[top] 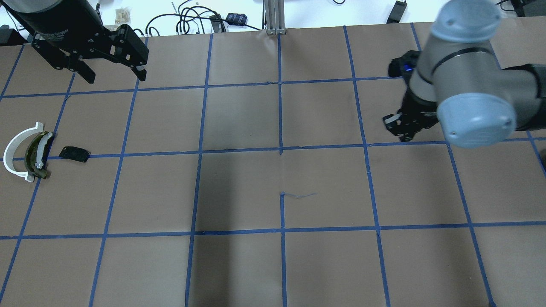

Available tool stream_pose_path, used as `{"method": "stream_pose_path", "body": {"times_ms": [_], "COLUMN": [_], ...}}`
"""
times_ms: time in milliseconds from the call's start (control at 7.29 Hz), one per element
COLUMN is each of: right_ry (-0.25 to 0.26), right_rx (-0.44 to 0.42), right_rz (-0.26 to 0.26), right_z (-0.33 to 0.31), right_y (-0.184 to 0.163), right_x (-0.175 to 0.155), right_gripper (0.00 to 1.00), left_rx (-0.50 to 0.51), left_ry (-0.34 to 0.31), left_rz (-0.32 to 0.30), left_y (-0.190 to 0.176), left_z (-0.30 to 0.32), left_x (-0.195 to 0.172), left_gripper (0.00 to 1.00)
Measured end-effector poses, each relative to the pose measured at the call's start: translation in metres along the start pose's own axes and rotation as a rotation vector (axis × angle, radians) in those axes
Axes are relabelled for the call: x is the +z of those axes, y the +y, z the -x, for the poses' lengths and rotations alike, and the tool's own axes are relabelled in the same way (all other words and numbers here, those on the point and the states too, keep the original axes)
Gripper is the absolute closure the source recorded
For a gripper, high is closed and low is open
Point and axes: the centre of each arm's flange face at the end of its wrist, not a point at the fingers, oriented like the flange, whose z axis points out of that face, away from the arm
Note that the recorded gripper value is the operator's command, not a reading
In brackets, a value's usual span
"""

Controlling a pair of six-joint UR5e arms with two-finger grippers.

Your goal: Place bearing gear from tray to pile

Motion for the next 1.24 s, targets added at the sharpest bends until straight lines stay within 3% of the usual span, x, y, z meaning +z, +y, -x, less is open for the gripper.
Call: {"method": "stream_pose_path", "body": {"times_ms": [137,275,549,686,961,1098,1235], "right_ry": [-0.072,-0.131,-0.173,-0.166,-0.129,-0.113,-0.089], "right_rx": [0.075,0.12,0.104,0.08,0.022,0.009,-0.017], "right_rz": [-0.016,-0.03,-0.059,-0.073,-0.121,-0.14,-0.123], "right_z": [0.07,0.131,0.196,0.203,0.184,0.153,0.102], "right_y": [-0.006,-0.011,-0.013,-0.015,-0.03,-0.046,-0.06], "right_x": [0.013,0.031,0.066,0.072,0.056,0.025,-0.01], "right_gripper": [0.96,0.88,0.27,0.04,0.0,0.0,0.0], "left_rx": [0.0,0.0,0.0,0.0,0.0,0.0,0.0], "left_ry": [-0.001,0.0,0.0,0.001,0.001,0.001,0.0], "left_rz": [0.0,0.0,0.0,0.0,-0.001,-0.001,-0.001], "left_y": [0.0,0.0,0.0,0.0,0.0,0.0,0.0], "left_z": [0.0,0.0,0.0,0.0,0.0,0.0,0.0], "left_x": [0.0,0.0,0.0,0.0,0.0,0.0,0.0], "left_gripper": [0.0,0.0,0.0,0.0,0.0,0.0,0.0]}}
